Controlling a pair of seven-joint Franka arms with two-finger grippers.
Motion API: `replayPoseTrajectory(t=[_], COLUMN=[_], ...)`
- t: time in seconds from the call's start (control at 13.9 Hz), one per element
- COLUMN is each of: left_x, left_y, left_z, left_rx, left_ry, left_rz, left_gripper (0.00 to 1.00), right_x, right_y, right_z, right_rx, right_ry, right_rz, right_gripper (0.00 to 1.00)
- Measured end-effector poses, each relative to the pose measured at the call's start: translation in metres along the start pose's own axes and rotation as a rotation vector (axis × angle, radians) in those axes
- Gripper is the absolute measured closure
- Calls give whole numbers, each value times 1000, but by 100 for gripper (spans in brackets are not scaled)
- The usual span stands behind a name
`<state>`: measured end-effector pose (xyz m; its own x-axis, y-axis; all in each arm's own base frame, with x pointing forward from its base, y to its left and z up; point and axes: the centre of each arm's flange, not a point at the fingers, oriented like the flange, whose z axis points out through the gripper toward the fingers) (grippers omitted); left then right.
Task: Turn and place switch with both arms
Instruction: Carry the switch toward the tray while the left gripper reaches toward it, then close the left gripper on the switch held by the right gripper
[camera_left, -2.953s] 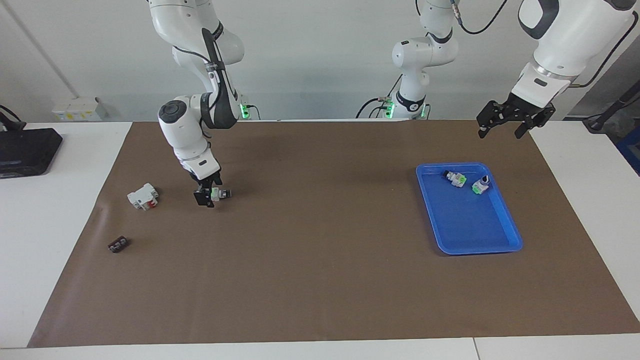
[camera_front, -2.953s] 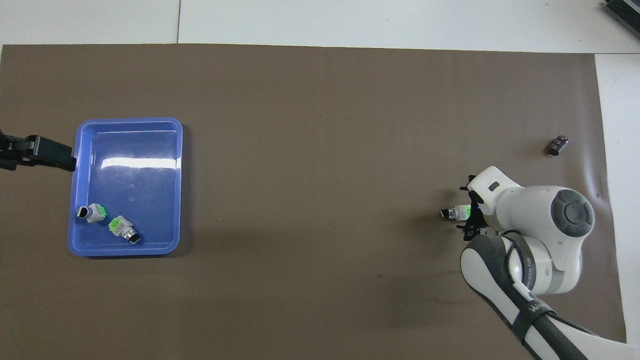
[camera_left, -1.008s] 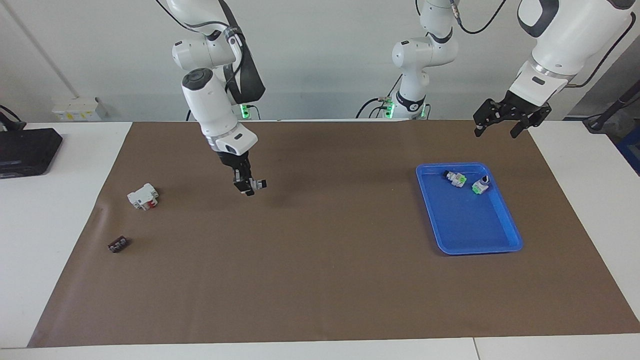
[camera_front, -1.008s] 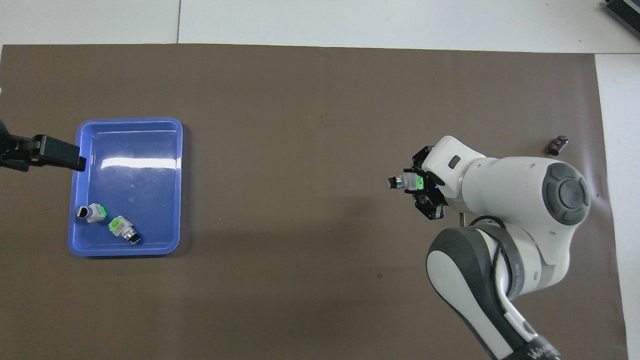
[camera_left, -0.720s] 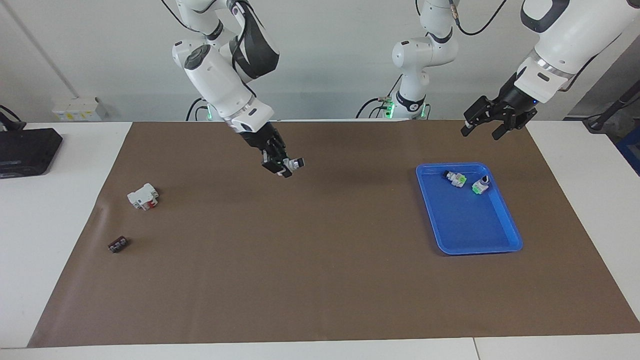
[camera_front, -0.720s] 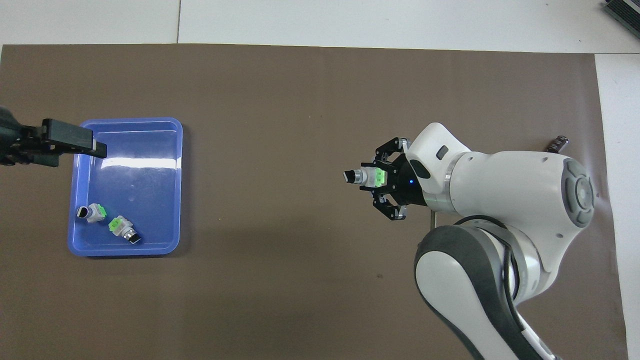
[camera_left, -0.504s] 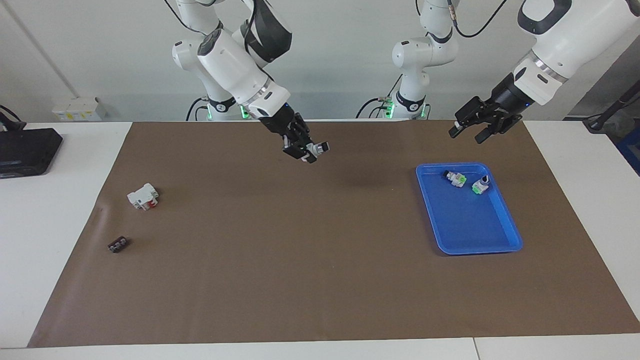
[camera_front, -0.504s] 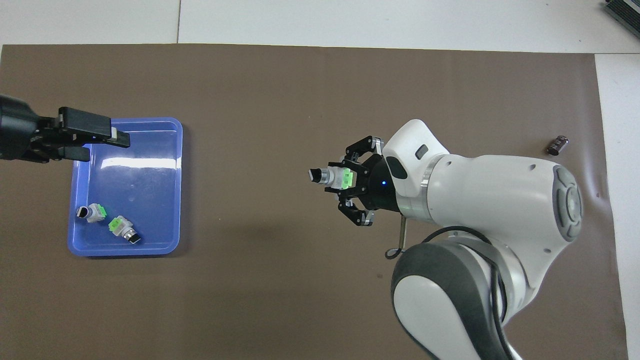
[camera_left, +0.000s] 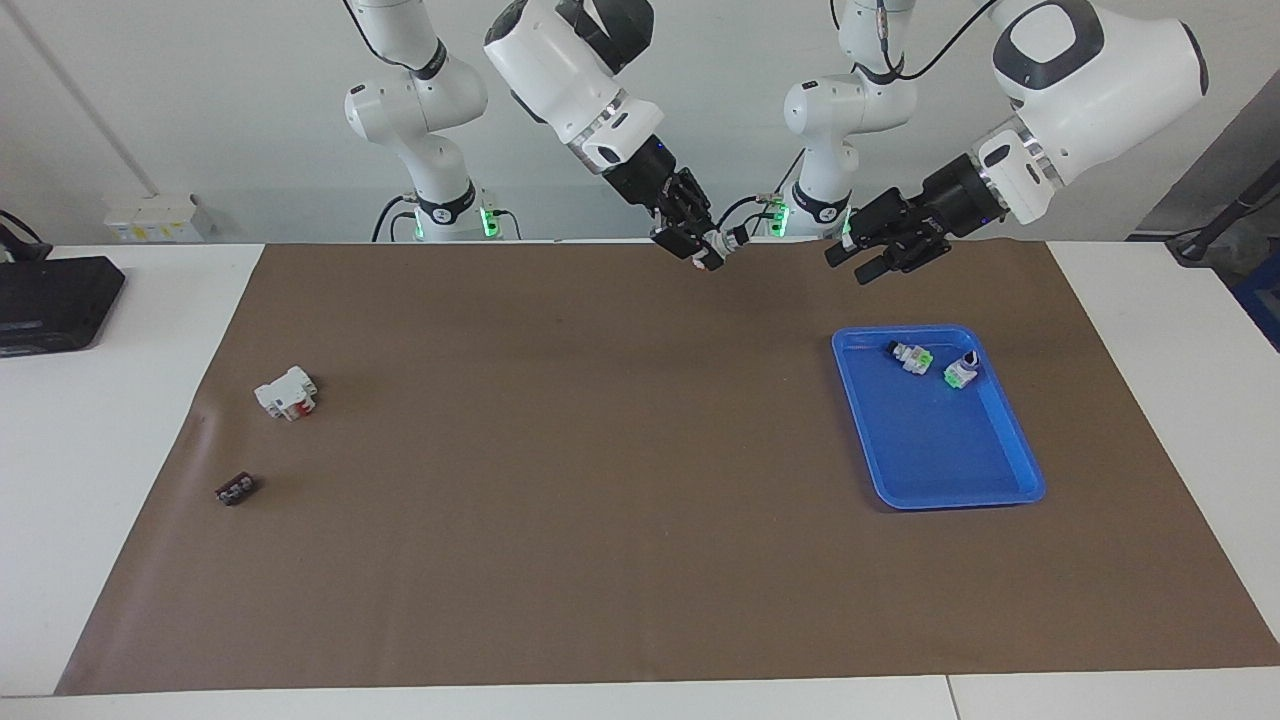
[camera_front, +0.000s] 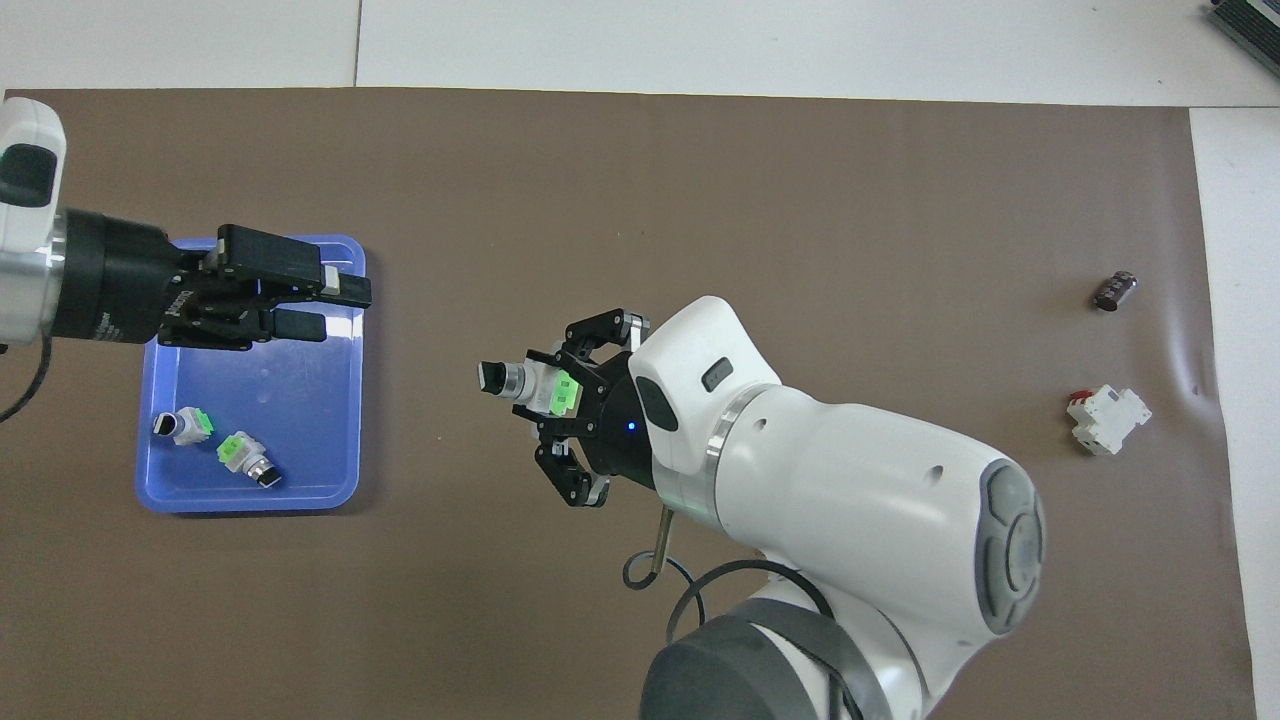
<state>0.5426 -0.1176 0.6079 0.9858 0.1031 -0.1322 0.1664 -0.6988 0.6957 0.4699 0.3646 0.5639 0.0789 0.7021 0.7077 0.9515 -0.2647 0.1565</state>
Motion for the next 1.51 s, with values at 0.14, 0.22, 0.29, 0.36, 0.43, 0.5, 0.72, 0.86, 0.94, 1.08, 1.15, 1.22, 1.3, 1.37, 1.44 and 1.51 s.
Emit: replayPoseTrajectory(t=[0.14,0.22,0.29,0.36,0.43,0.5,0.72,0.86,0.94,1.08,1.15,1.22,1.3,1.37,1.44,1.51], left_x=[-2,-2,-3,-5,-9,-13,-20,-23,-25,-27,-28,-30,-31,-33,-34,-34], left_y=[4,5,7,12,19,26,40,45,47,51,52,54,56,57,58,59], left_z=[0,0,2,7,14,21,35,40,42,47,48,50,52,54,56,57], left_rx=[-32,-44,-54,-59,-60,-57,-53,-51,-50,-48,-47,-45,-44,-43,-42,-41], left_ry=[-5,-7,-12,-22,-36,-50,-67,-76,-81,-90,-93,-98,-102,-106,-111,-114], left_rz=[-5,-6,-5,1,-1,-9,-31,-30,-28,-27,-29,-30,-29,-27,-26,-25], left_gripper=[33,38,38,44,44,48,55,56,56,57,57,58,58,61,62,64], right_x=[-2,-2,-2,-2,-1,0,5,5,5,5,5,5,5,5,5,5], right_y=[3,3,3,3,3,3,-3,-4,-4,-4,-4,-4,-4,-4,-4,-4], right_z=[0,0,0,0,-1,-1,1,2,2,2,2,2,2,2,2,2], right_rx=[-6,-10,-12,-13,-17,-25,-28,-27,-27,-27,-28,-28,-28,-28,-28,-28], right_ry=[-1,0,0,-1,-2,-5,-11,-11,-11,-12,-12,-12,-13,-13,-13,-13], right_rz=[4,4,2,-1,-3,-4,-6,-6,-6,-6,-7,-7,-8,-8,-8,-8], right_gripper=[59,59,59,59,59,59,59,59,59,59,59,59,59,59,59,59])
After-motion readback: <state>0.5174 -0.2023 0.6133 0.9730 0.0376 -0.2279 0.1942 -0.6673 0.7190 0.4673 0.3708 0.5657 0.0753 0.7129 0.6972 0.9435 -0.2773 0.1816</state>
